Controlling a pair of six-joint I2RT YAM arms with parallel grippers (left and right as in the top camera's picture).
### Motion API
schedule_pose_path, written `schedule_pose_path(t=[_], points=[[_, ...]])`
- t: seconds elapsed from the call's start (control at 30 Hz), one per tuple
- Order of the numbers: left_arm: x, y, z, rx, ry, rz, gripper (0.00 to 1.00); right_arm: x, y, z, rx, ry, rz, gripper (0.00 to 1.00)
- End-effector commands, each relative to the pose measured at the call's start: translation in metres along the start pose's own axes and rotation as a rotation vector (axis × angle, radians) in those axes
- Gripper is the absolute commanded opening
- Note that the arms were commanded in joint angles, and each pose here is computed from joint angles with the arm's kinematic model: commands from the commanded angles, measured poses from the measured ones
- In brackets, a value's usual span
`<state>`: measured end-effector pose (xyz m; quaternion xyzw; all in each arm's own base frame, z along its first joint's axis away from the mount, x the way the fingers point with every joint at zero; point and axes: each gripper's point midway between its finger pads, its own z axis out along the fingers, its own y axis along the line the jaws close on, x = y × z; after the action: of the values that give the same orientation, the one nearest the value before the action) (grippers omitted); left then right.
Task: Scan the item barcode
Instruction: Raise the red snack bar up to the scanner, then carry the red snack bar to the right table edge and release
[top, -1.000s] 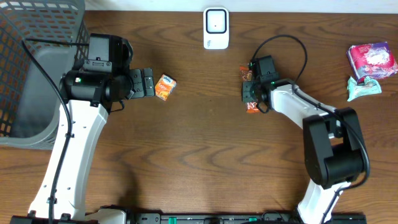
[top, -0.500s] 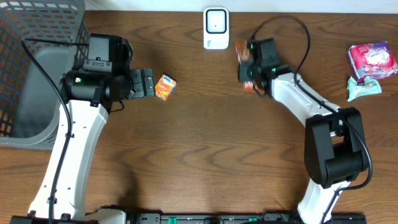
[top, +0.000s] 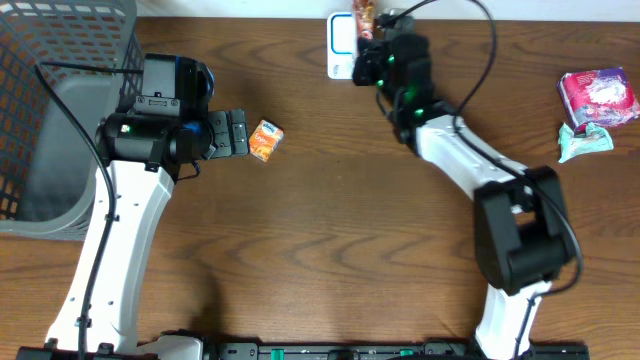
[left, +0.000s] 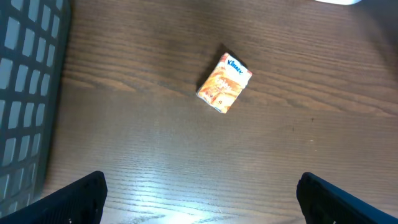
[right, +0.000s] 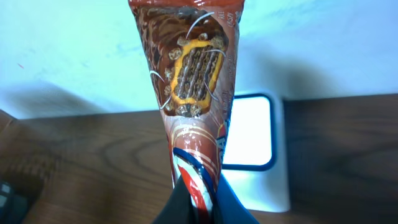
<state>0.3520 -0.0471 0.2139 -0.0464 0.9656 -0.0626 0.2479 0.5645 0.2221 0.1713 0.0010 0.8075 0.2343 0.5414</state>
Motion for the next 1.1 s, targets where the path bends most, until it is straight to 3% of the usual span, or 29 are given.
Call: schedule_pose_path(t=[0.0, 0.27, 0.4, 0.53, 0.67, 0.83, 1.07], points=[[0.0, 0.003, 0.001, -0.009, 0.005, 0.006, 0.98, 0.026, -0.014, 0.02, 0.061, 0.0, 0.078, 0.01], [0.0, 0.003, 0.001, -0.009, 0.005, 0.006, 0.98, 0.027, -0.02, 0.051, 0.076, 0.024, 0.076, 0.01], [0.0, 0.003, 0.001, -0.009, 0.005, 0.006, 0.98, 0.0, -0.017, 0.05, 0.096, 0.031, -0.011, 0.01], [0.0, 0.003, 0.001, -0.009, 0.005, 0.006, 0.98, -0.039, -0.046, 0.032, 0.24, 0.043, -0.001, 0.01], [0.0, 0.003, 0.001, -0.009, 0.005, 0.006, 0.98, -0.072, -0.12, -0.022, 0.559, 0.081, 0.006, 0.01], [0.0, 0.003, 0.001, -0.009, 0.005, 0.006, 0.98, -0.092, -0.232, -0.128, 0.983, 0.149, 0.069, 0.01], [0.0, 0.003, 0.001, -0.009, 0.005, 0.006, 0.98, -0.06, -0.358, -0.254, 1.302, 0.281, 0.386, 0.01]])
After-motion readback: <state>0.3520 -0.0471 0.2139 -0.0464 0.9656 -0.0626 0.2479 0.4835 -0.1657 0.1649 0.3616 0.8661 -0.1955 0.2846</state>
